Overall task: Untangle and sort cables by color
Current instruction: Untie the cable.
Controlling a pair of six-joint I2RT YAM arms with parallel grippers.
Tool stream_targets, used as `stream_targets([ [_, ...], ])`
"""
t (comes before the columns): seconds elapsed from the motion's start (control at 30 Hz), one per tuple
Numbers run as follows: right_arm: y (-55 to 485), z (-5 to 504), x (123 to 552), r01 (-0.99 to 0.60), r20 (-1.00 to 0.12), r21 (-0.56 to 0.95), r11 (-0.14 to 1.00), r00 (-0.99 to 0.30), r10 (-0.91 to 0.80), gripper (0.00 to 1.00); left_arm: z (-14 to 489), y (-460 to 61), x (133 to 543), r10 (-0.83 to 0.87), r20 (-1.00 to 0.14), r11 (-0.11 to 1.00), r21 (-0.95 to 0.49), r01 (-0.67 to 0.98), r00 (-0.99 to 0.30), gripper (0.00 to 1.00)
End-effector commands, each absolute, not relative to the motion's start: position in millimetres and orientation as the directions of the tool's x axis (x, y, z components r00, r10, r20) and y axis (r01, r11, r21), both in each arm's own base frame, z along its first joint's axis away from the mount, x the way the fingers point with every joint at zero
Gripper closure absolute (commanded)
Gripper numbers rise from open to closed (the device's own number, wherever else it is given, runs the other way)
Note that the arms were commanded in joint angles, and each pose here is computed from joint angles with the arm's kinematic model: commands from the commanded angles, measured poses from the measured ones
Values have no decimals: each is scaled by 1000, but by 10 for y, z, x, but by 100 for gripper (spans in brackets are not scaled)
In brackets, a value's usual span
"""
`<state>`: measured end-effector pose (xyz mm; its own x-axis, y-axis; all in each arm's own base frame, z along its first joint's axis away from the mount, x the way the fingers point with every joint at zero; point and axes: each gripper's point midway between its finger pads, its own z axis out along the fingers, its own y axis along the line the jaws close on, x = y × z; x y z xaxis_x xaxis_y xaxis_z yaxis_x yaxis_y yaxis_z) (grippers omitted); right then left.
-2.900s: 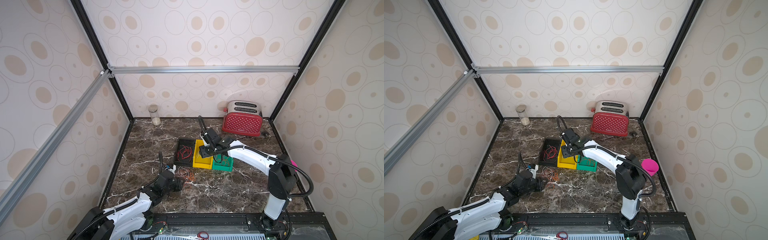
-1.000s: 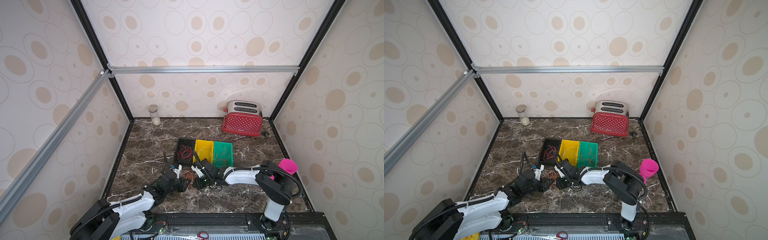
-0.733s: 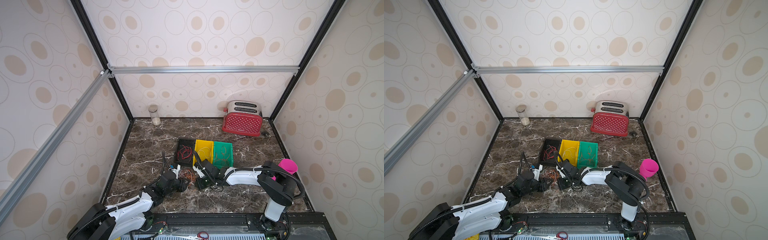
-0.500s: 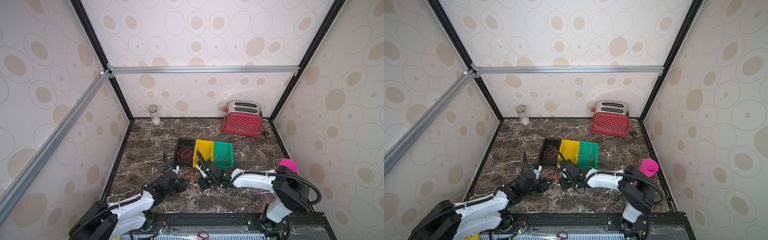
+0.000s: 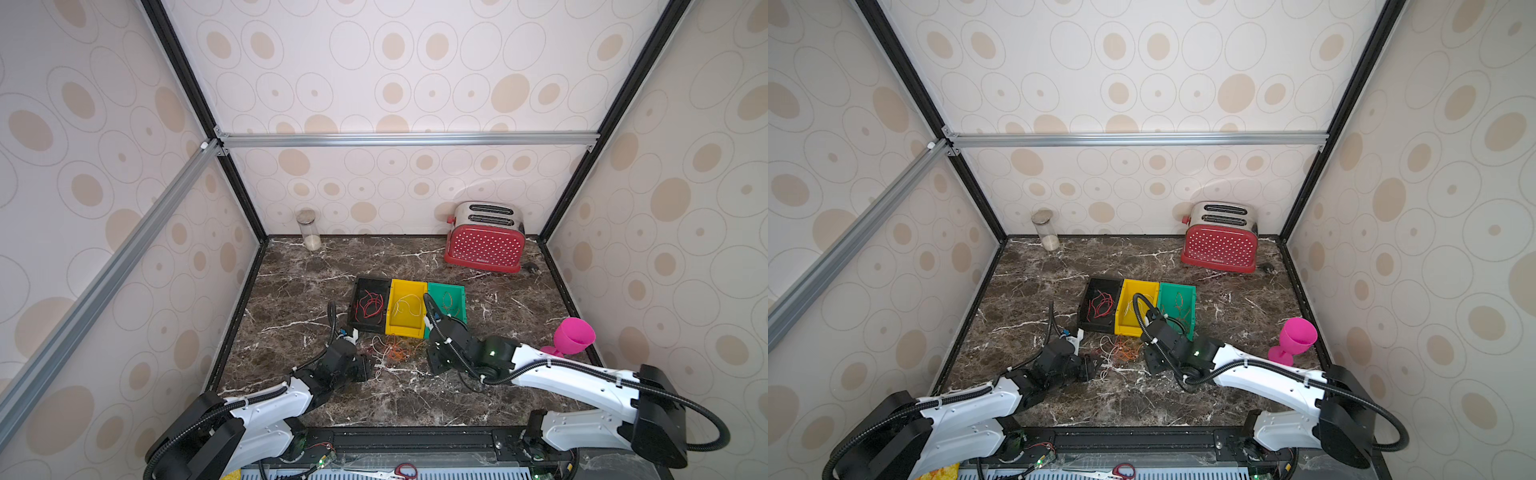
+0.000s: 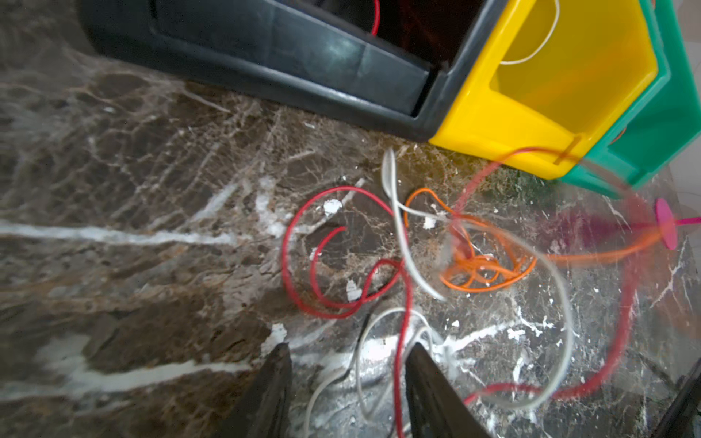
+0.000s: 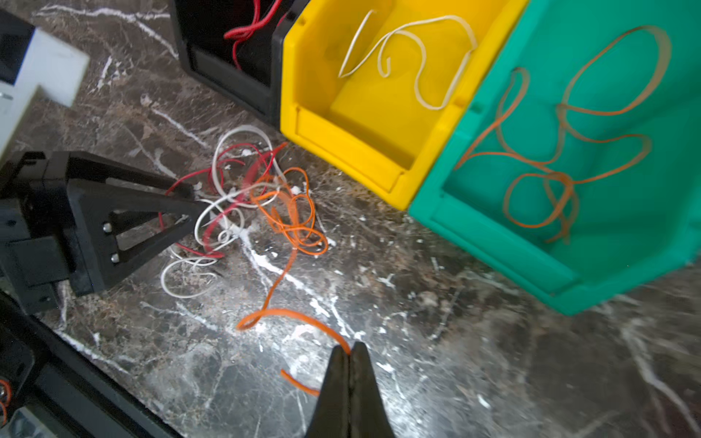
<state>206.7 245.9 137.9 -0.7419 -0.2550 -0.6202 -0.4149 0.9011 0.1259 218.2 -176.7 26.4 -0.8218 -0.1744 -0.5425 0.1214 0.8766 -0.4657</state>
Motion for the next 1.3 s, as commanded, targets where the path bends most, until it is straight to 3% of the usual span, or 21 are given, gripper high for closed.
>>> stream_targets([
  [0.0,2119,1587,2108,-350,-655,24,937,-713,-250,100,130,-1647,2131,-150,-524,906,-412,96,-838,55],
  [0.1,2015,1768,2104,-331,-683,53,942,-701,-208,100,128,-1641,2132,-151,-526,906,-413,96,-837,61],
  [0.2,1931,1935,2099,-321,-707,77,944,-685,-175,100,132,-1629,2141,-152,-529,907,-410,94,-835,74],
  [0.5,1525,2399,2099,-248,-769,99,964,-633,-84,100,142,-1541,2160,-165,-534,917,-393,70,-829,94],
  [0.93,1152,3156,1943,-240,-862,237,942,-500,89,100,105,-1470,2172,-166,-527,925,-376,54,-833,100],
  [1.27,376,3434,1774,-10,-902,213,977,-387,192,100,-22,-1365,2134,-175,-499,939,-343,9,-849,100],
])
